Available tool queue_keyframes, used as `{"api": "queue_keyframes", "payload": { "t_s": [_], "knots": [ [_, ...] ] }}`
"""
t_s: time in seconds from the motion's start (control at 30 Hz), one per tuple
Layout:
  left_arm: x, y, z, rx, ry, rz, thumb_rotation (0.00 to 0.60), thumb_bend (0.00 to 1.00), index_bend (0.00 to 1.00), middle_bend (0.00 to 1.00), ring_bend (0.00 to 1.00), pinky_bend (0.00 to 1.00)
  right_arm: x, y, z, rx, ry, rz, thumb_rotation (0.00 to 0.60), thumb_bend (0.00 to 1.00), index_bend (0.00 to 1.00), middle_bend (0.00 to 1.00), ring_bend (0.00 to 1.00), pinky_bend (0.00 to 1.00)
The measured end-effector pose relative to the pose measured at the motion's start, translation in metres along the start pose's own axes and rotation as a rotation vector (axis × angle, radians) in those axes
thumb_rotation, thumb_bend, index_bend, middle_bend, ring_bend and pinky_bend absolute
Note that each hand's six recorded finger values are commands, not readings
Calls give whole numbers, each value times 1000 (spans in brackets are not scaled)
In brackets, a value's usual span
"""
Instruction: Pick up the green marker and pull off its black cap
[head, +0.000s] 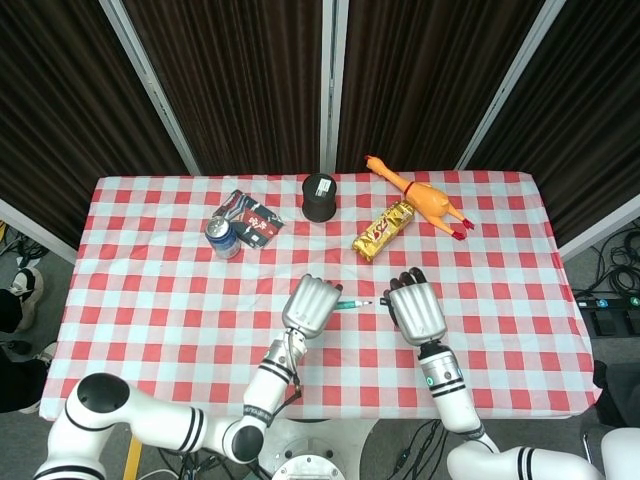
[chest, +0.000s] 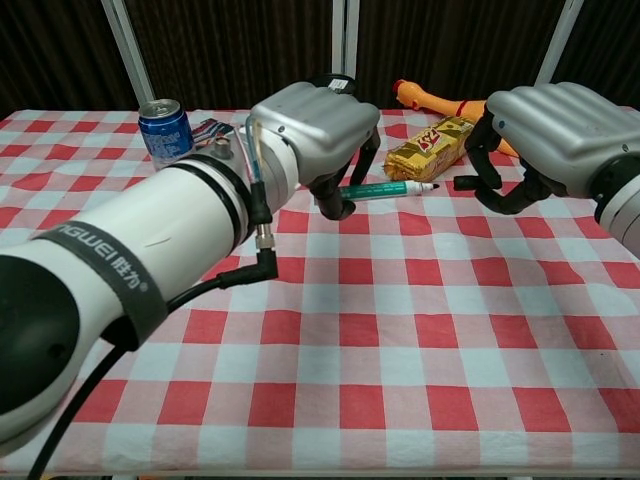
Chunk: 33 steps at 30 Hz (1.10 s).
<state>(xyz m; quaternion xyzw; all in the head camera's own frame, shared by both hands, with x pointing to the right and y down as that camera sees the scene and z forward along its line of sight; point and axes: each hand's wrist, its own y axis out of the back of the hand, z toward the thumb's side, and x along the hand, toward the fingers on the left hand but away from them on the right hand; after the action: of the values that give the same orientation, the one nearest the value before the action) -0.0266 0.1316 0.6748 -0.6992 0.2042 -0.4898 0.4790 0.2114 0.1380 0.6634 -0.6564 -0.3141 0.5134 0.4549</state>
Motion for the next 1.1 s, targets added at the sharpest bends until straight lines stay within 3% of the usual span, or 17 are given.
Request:
{"api": "queue_keyframes", "payload": {
  "t_s": [0.43,0.73,0.93,1.1],
  "knots": [
    [-1,-23,-26,-6,-1,0,600,440,588,623,623,614,-2,-30,-19,3,-8,63,600,313,803,683,347,269],
    [-1,-24,-33,3,8,9,600,437,588,624,622,614,-19,-60,-17,42,22,126,600,293,775,659,347,241],
    [0,-25,-35,6,12,7,600,440,588,624,622,614,-26,-74,-16,31,23,176,600,225,664,573,282,196],
    [0,-26,-34,8,13,5,600,438,588,624,622,614,-26,-73,-21,34,14,189,600,102,520,442,158,137]
  ]
}}
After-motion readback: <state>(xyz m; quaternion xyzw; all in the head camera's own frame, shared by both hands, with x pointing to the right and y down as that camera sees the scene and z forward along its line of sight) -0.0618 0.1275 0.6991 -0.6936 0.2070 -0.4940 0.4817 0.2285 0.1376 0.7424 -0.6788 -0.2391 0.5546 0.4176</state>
